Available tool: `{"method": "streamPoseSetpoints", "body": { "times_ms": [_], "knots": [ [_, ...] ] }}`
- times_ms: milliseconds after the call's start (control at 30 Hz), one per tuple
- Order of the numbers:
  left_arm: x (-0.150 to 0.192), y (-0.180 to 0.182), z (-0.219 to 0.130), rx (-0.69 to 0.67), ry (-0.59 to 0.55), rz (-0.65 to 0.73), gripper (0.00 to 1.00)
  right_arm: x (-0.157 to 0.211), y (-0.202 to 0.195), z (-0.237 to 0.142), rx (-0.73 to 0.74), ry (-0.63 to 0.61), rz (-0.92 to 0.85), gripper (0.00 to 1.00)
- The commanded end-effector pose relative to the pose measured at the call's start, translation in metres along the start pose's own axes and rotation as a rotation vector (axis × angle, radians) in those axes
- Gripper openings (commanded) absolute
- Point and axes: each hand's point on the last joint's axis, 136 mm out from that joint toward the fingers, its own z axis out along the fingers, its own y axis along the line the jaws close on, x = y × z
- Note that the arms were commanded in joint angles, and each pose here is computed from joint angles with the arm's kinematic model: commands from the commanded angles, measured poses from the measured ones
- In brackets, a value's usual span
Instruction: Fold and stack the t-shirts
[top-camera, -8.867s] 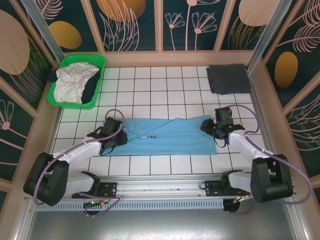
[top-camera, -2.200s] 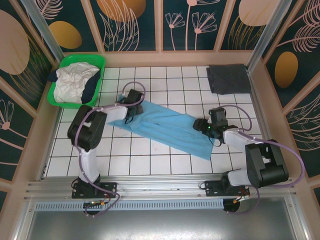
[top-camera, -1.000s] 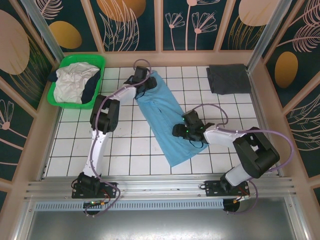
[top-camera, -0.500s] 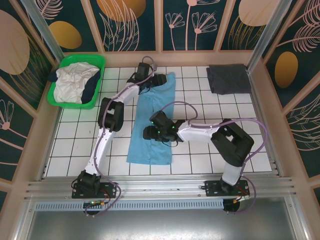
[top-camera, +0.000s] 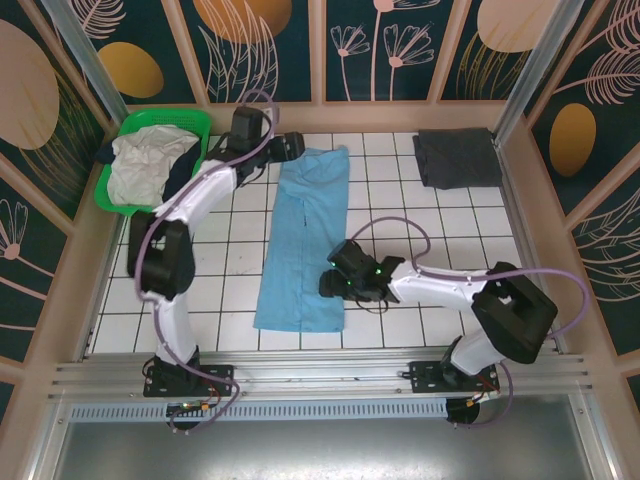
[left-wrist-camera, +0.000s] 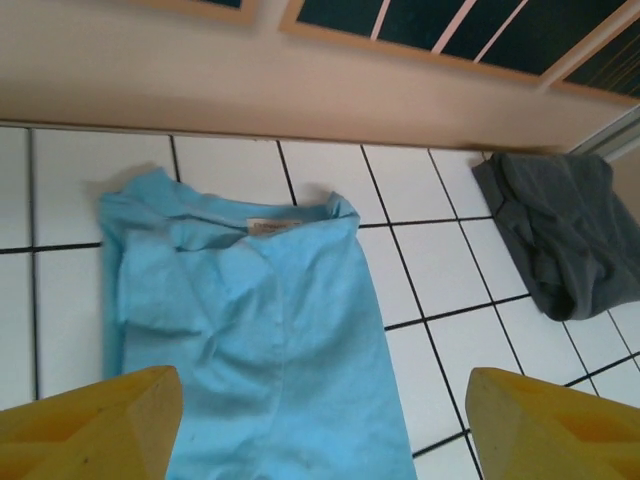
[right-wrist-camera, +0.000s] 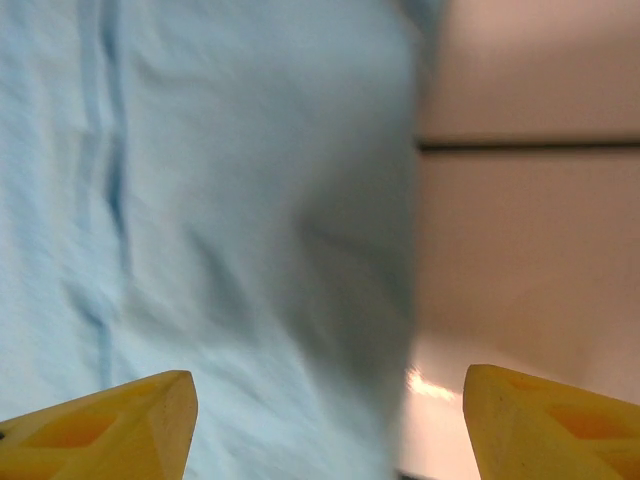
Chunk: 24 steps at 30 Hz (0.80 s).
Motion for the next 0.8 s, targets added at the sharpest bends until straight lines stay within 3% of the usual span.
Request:
{"method": "streamPoseSetpoints", "body": {
  "times_ms": [0,100,233,300,400,500,600,667,767],
  "knots": [
    [0.041,0.015,-0.048,-0.05,0.005,-0.047,0.72,0.025,-0.016,-0.008,0.038,0.026,0.035,0.69],
    [0.096,0.015,-0.086,0.0,0.06,-0.075,0.71,0.041,-0.023,-0.016,0.105,0.029,-0.001,0.69],
    [0.182,0.027,-0.116,-0.045,0.217,-0.136,0.68,0.059,-0.007,-0.015,0.013,0.09,-0.036,0.69],
    [0.22,0.022,-0.132,-0.002,0.283,-0.173,0.69,0.068,0.0,-0.012,-0.019,0.13,-0.053,0.66],
    [0.261,0.033,-0.16,-0.029,0.287,-0.253,0.64,0.076,0.0,-0.007,0.001,0.159,-0.076,0.61],
    [0.284,0.05,-0.185,-0.1,0.278,-0.308,0.59,0.082,-0.002,-0.001,0.011,0.18,-0.09,0.52],
    [0.29,0.035,-0.19,-0.014,0.256,-0.353,0.49,0.086,-0.003,0.002,0.014,0.203,-0.11,0.42],
    [0.297,0.04,-0.19,-0.049,0.268,-0.35,0.49,0.085,-0.005,0.002,0.036,0.203,-0.123,0.34],
    [0.306,0.044,-0.185,-0.067,0.285,-0.348,0.48,0.085,-0.007,0.003,0.047,0.204,-0.131,0.3]
  ]
}}
